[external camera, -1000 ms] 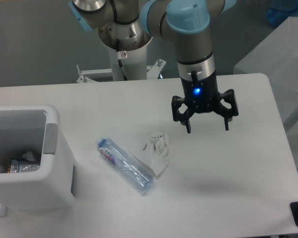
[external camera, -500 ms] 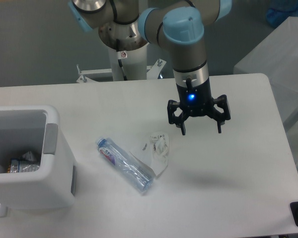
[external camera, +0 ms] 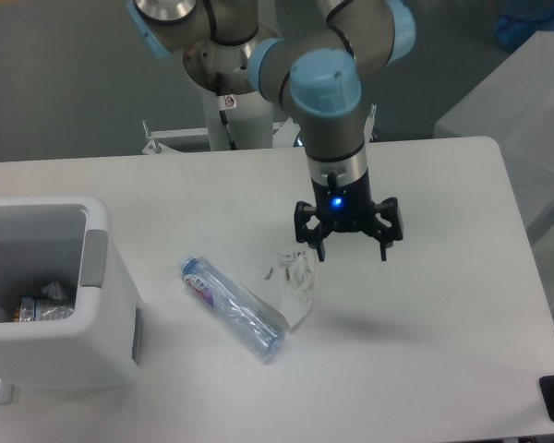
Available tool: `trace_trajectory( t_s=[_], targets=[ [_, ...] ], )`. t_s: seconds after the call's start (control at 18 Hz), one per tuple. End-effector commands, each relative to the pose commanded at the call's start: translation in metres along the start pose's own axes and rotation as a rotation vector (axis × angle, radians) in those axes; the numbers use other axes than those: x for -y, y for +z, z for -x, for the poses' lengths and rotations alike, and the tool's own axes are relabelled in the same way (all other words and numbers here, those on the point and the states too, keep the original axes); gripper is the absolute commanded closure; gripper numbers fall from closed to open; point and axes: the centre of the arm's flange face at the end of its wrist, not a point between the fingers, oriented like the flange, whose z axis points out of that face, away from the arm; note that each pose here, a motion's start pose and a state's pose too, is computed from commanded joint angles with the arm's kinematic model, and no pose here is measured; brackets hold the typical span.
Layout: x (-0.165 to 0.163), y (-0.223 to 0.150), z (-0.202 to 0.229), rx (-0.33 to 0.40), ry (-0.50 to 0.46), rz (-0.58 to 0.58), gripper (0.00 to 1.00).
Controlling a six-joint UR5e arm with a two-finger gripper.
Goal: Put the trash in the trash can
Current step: 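Move the open gripper over the crumpled clear plastic bag, then lower the gripper onto the plastic bag and close on it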
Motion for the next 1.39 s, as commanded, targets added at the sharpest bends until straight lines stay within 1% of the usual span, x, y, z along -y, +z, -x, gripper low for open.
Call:
trace_trajectory(
  t_s=[0.17, 0.44, 0.83, 1.06, 1.39],
  targets=[
    [0.005, 0.026, -0.018, -0.037, 0.029, 0.031, 0.00],
    [0.008, 0.057, -0.034, -0.079, 0.013, 0.068, 0.00],
    [0.003, 0.074, -0.054, -0.115, 0.051, 0.099, 0.00],
    [0.003, 0.082, -0.067, -0.132, 0.117, 0.107, 0.00],
    [0.003, 0.102, -0.076, -0.150, 0.121, 0.136, 0.00]
  ],
)
